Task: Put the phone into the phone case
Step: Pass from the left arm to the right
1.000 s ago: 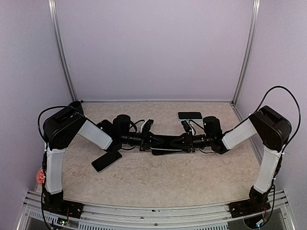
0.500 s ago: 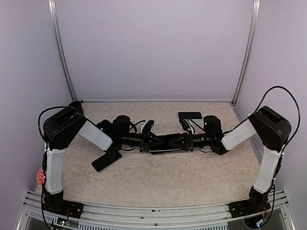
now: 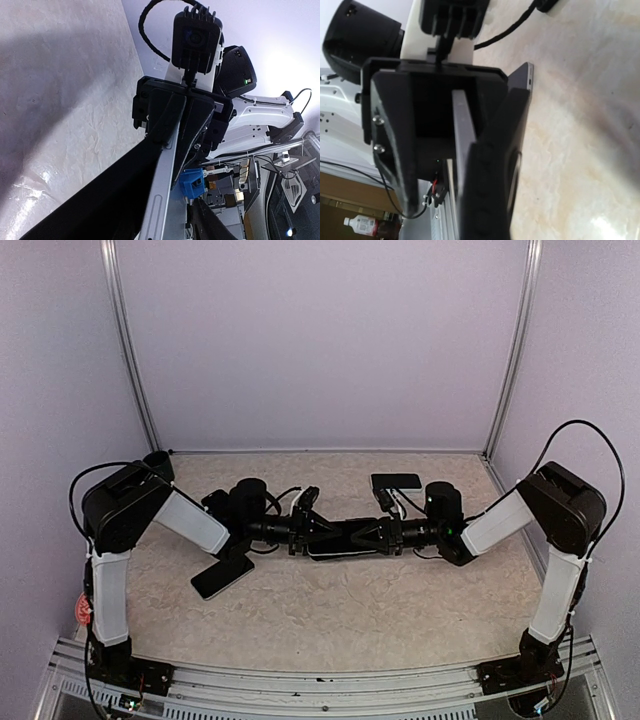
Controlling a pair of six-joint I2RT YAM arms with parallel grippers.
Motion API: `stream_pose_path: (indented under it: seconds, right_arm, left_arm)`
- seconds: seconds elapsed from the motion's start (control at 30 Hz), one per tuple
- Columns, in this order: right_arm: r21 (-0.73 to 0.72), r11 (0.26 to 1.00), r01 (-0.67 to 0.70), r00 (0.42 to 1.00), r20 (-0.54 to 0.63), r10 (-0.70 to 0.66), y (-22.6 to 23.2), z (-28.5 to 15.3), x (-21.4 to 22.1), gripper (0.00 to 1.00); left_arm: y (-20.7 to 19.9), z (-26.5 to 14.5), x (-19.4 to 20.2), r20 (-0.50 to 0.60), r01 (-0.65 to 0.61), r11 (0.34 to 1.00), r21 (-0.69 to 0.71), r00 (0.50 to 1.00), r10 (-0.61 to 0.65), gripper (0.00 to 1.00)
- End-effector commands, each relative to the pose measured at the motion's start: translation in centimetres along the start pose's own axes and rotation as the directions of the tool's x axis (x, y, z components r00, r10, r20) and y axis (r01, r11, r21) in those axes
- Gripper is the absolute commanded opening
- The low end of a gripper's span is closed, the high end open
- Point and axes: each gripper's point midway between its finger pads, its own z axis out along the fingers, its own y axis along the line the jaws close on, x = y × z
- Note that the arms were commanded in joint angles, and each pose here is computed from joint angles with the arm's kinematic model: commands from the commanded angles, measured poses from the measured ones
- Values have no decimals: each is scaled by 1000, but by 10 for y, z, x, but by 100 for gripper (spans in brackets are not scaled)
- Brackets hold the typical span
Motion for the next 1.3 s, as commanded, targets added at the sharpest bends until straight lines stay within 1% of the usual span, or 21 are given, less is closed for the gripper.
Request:
stream_pose_path:
  seconds: [0.0,0.2,0.53,0.73,0.97,1.07,1.27]
  right_arm:
    - [-27,999,32,999,-27,-33,2,0,12,1]
    - [-23,999,30,999,-19,-30,0,-4,12,0]
    - [-25,999,30,1000,-7,-30,0,-9,9,0]
    - [-37,998,44,999,-10,-44,5,-12,9,0]
    - [-71,992,105,994,-21,-107,19,-16,9,0]
    - [-106,984,145,988,-32,-150,29,-18,11,0]
    - [-158,964,215,974,-39,-224,47,-22,13,0]
  left_arm:
    - [-6,-15,-14,48,1,1000,-22,999,1,42]
    - [-7,-27,-18,69,-23,998,-51,997,26,47]
    - [-14,-39,-24,90,-60,994,-93,994,69,50]
    - [-9,-49,-28,123,-80,985,-152,987,99,52]
    - [-13,-62,-33,157,-138,964,-229,972,176,57]
    - [-17,-62,-30,154,-150,964,-220,970,186,58]
    - [-27,-52,-20,119,-187,967,-174,971,209,67]
